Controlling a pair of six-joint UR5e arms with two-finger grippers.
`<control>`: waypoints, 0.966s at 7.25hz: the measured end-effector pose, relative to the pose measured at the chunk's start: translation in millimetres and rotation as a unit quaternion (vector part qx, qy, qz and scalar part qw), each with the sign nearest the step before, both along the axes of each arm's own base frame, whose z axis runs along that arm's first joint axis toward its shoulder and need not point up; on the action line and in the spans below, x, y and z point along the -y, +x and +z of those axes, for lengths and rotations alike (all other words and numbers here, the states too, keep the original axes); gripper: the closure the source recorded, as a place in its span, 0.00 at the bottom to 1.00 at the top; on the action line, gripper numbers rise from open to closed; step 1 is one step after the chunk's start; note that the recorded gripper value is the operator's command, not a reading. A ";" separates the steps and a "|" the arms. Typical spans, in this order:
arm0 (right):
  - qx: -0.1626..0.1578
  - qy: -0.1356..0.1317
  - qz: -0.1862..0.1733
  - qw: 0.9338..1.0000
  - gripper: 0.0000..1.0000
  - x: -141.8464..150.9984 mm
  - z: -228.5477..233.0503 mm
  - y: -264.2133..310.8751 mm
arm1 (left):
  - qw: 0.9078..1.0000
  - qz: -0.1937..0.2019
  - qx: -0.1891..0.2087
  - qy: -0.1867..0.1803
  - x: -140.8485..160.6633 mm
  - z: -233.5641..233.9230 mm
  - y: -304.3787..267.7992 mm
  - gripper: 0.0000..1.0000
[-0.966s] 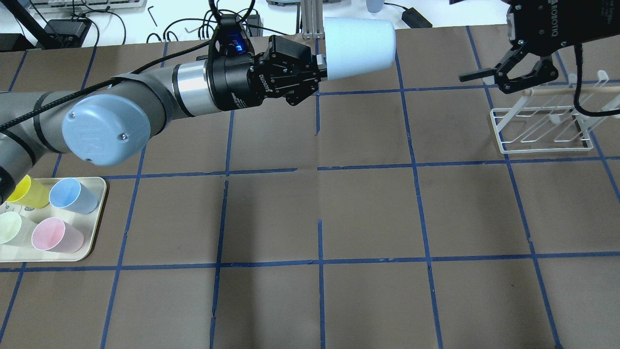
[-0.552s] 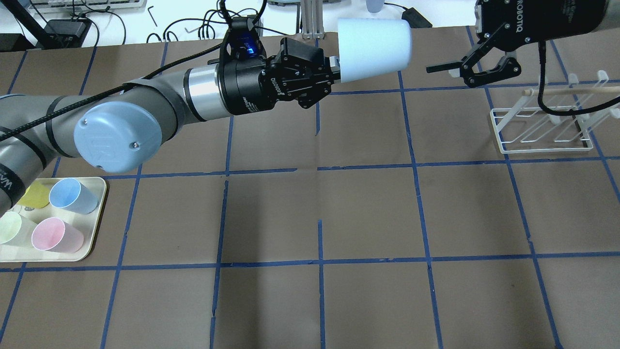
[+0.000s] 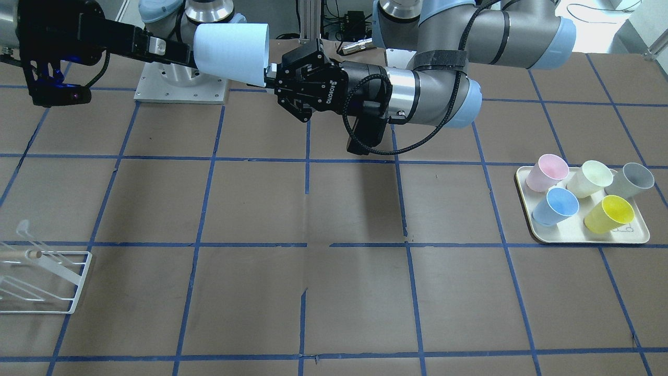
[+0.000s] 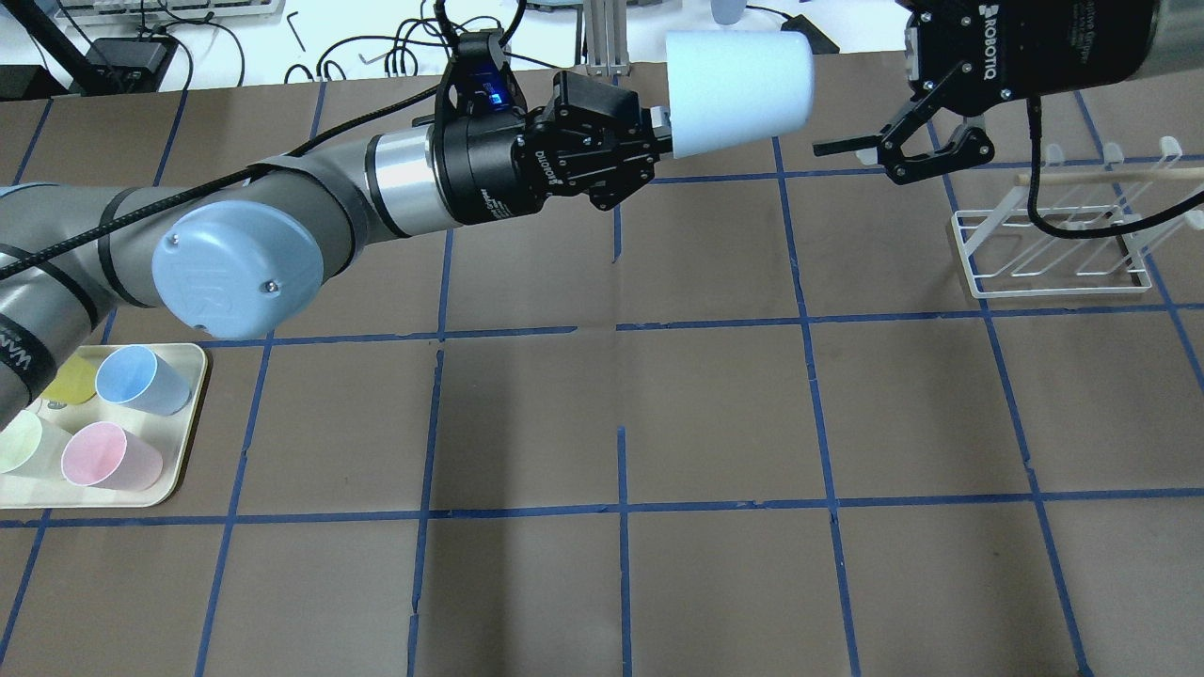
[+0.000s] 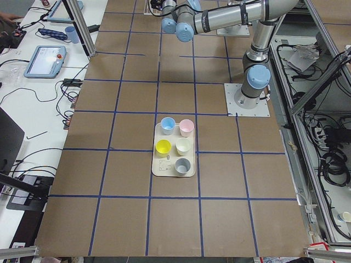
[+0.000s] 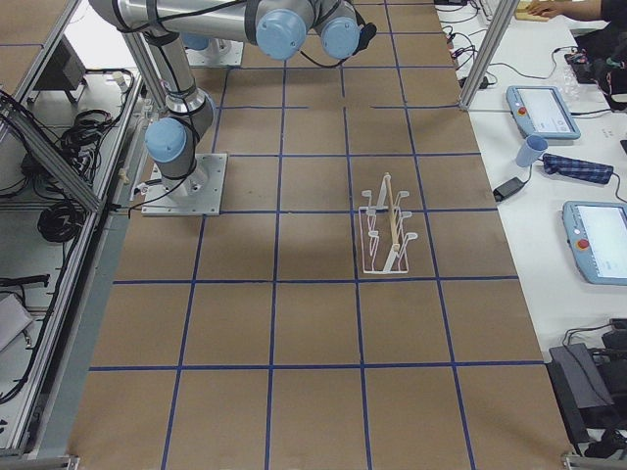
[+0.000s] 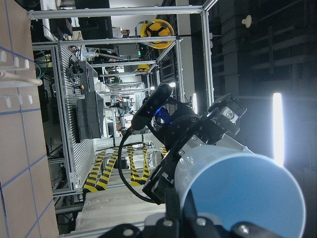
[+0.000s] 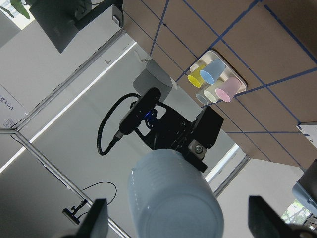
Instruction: Transfer IKEA cup to right arm and place on rack
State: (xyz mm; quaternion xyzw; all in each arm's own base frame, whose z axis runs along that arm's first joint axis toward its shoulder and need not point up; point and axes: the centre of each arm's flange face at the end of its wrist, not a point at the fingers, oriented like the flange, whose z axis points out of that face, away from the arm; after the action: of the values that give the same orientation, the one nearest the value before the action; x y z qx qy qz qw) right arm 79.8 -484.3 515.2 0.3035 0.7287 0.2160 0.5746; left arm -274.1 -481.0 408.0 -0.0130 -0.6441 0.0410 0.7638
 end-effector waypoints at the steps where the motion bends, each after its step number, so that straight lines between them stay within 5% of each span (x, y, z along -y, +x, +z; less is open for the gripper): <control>1: 0.000 0.000 0.006 1.000 0.00 -0.9 -0.4 6.1 | 1.000 0.000 0.000 0.000 -0.1 0.0 -0.5 1.00; 3: 0.000 -0.001 0.015 1.000 0.00 -2.0 -0.6 14.3 | 1.000 -0.002 -0.001 0.001 -0.6 -0.4 -2.7 1.00; 6: -0.001 -0.014 0.019 1.000 0.43 -2.8 1.7 15.8 | 1.000 -0.005 -0.001 0.001 -2.0 1.5 -4.6 1.00; 7: -0.002 -0.017 0.020 1.000 0.43 -2.9 2.4 15.8 | 1.000 -0.005 -0.001 0.001 -1.8 2.0 -4.8 1.00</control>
State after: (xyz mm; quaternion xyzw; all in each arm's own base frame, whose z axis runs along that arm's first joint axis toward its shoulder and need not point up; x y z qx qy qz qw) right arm 95.6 -481.5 517.6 0.2792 0.7393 0.2144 0.5740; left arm -278.9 -479.2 410.1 -0.0156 -0.6433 0.0368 0.7646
